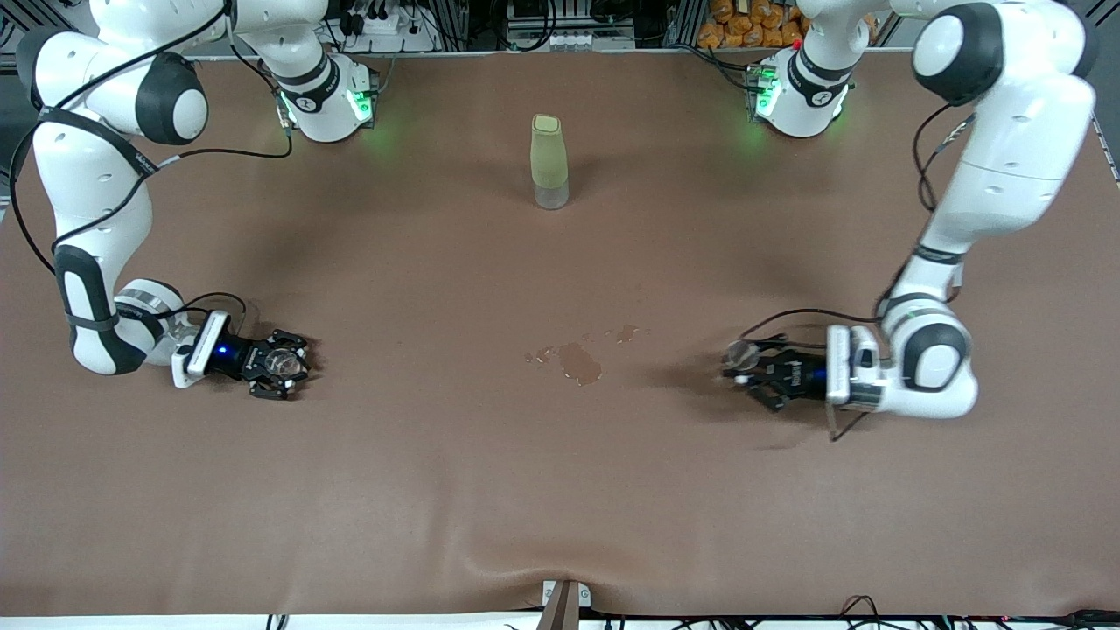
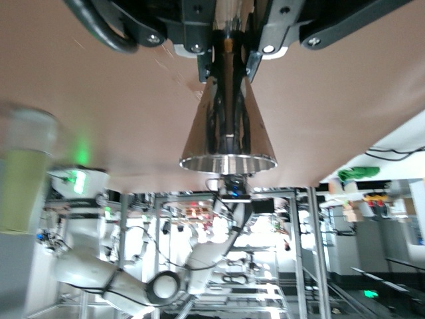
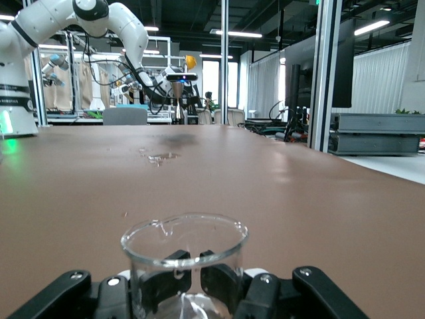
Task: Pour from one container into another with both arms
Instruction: 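Lift the jigger and beaker, bringing both grippers together mid-table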
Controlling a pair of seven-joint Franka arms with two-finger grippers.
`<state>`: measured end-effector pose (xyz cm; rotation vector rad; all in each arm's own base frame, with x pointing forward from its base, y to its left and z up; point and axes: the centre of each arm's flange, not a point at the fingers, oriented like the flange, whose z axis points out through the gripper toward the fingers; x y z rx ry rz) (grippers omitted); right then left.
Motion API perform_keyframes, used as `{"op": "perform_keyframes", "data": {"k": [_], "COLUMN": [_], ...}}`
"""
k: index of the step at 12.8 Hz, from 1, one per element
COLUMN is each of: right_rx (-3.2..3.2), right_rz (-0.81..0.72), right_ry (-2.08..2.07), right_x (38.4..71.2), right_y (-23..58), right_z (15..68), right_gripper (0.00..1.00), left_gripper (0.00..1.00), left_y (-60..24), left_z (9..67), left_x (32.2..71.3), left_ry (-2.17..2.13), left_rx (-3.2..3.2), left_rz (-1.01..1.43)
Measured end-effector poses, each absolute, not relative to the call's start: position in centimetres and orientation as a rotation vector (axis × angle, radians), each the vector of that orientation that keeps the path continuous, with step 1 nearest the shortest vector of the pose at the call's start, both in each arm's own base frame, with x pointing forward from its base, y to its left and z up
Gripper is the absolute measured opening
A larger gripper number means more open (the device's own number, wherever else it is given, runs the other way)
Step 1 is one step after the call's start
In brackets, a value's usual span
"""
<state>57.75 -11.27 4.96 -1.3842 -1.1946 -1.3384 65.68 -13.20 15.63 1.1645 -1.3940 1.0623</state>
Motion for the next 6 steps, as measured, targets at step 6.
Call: {"op": "perform_keyframes", "data": {"k": [6], "right_rx": [-1.304], "right_rz": [-1.317], "right_ry": [-1.198], "right_x": [61.7], "right_y": [-8.2], "right_z": [15.1], "right_gripper": [0.16], "left_gripper": [0.21], "left_y": [-28.5], "left_z": [16.1], "left_x": [64.7], "left_ry": [-1.334], "left_rx": [1.298], "left_rz": [1.101]}}
